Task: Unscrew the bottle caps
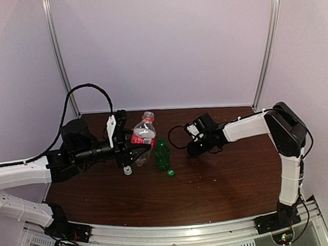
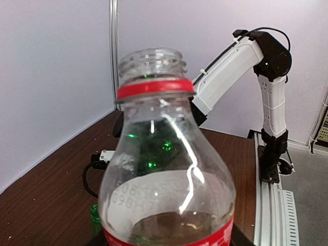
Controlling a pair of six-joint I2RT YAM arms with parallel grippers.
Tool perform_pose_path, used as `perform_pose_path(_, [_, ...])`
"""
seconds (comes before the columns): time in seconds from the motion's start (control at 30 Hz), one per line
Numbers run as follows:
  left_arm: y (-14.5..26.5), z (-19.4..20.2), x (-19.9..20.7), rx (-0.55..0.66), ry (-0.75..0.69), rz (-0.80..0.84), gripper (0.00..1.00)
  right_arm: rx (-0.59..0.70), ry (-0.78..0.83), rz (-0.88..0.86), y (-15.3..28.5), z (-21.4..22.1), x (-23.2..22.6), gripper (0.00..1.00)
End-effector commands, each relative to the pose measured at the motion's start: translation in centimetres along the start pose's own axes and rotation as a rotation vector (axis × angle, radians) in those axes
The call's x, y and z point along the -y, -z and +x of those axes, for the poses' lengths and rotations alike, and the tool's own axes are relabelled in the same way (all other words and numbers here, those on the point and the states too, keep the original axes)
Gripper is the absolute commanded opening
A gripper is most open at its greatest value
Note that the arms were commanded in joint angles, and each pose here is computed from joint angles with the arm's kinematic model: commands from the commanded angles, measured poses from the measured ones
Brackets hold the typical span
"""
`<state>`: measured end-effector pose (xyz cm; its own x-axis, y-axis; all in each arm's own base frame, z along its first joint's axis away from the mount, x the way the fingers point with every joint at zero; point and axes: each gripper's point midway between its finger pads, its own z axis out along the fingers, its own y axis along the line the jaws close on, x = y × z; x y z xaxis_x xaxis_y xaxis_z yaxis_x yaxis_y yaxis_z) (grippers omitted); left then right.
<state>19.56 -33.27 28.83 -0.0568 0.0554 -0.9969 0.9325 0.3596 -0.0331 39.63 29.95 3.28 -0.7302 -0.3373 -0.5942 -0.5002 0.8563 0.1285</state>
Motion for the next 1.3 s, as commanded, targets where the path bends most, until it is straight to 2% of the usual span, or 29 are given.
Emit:
perform_pose_path(0.0, [0.1,-0.8,-0.3,0.034,-0.026,-0.01,0.29,0.027,-0.007,0.033,-0.3,-0.9,1.2,0.36])
perform_pose_path(0.33, [0.1,-0.8,-0.3,0.034,-0.023,-0.008,0.29,0.016,-0.004,0.047,0.0,-0.3,1.8,0.46])
perform_pose_path(0.57, [-0.1,-0.4,-0.4,0.024,-0.023,-0.015,0.3,0.083,-0.016,0.023,4.0,-1.6,1.7,0.6])
perform_pose_path(0.83, [-0.7,0.1,-0.5,0.011,-0.021,-0.007,0.3,0.246,0.045,-0.155,13.1,-4.4,-1.7,0.74])
perform_pose_path(1.1, [-1.6,0.5,0.3,0.002,-0.024,0.055,0.3,0.459,0.177,-0.528,24.8,-8.1,-9.1,0.81])
perform_pose_path(1.27, [-2.7,1.0,0.7,-0.02,-0.013,0.102,0.3,0.538,0.238,-0.712,30.0,-9.3,-13.4,0.85])
